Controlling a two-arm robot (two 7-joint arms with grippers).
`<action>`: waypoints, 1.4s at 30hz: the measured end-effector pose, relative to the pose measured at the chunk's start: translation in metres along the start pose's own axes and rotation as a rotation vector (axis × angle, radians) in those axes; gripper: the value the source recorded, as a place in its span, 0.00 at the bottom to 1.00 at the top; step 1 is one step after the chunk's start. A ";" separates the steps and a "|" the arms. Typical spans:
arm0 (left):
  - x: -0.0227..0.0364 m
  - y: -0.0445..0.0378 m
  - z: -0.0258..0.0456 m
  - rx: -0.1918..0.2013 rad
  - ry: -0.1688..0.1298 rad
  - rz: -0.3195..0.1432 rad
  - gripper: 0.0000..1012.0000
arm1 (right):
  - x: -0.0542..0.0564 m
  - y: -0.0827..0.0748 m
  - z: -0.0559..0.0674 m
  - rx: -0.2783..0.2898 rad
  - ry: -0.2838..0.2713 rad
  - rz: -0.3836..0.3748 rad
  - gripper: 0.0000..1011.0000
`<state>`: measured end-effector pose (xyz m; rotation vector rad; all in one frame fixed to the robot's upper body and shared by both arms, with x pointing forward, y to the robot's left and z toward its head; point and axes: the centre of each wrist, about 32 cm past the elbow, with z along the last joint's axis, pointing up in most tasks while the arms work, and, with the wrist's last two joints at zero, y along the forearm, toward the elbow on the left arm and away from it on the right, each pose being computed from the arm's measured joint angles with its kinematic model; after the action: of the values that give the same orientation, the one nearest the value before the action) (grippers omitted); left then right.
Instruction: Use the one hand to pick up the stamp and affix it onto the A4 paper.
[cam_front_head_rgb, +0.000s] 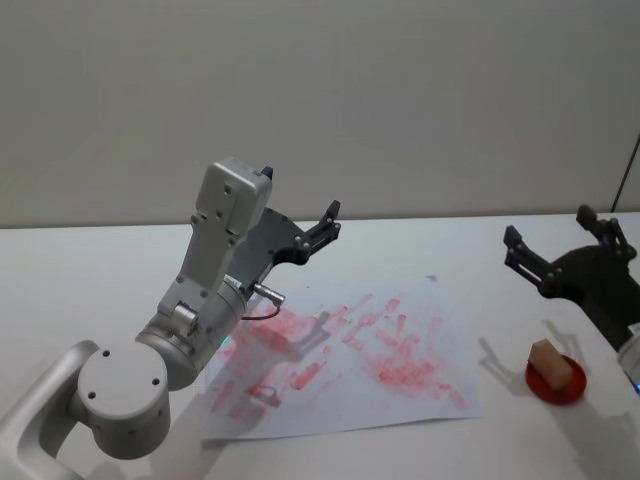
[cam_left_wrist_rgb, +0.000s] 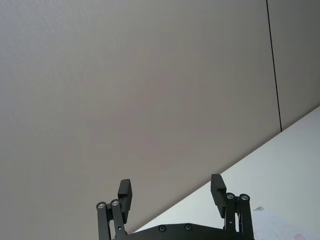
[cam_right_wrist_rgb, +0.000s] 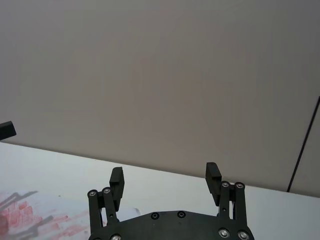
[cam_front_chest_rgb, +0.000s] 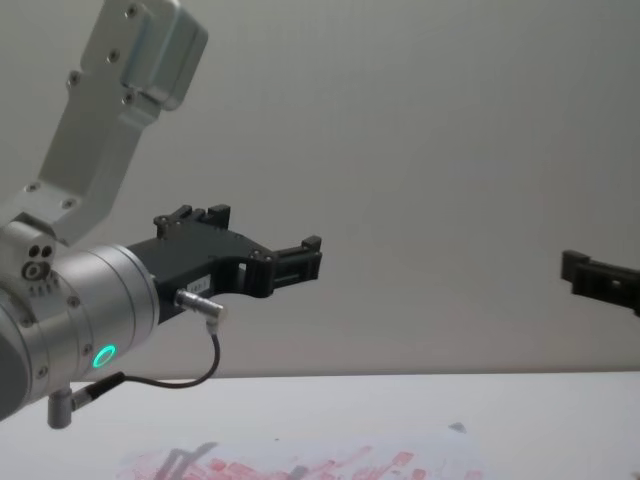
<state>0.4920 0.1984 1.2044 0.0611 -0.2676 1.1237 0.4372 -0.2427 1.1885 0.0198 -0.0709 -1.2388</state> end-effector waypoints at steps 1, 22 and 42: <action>0.0000 0.0000 0.0000 0.000 0.000 0.000 0.99 | 0.001 -0.002 0.000 -0.003 0.001 -0.003 0.99; 0.0000 0.0000 0.0000 0.000 0.000 0.000 0.99 | 0.012 -0.060 -0.009 -0.188 0.021 -0.077 0.99; 0.0000 0.0000 0.0000 0.000 0.000 0.000 0.99 | 0.010 -0.051 -0.021 -0.422 0.025 0.012 0.99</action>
<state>0.4920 0.1984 1.2044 0.0611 -0.2676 1.1237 0.3939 -0.2689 1.1655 -0.3311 0.2126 -1.2207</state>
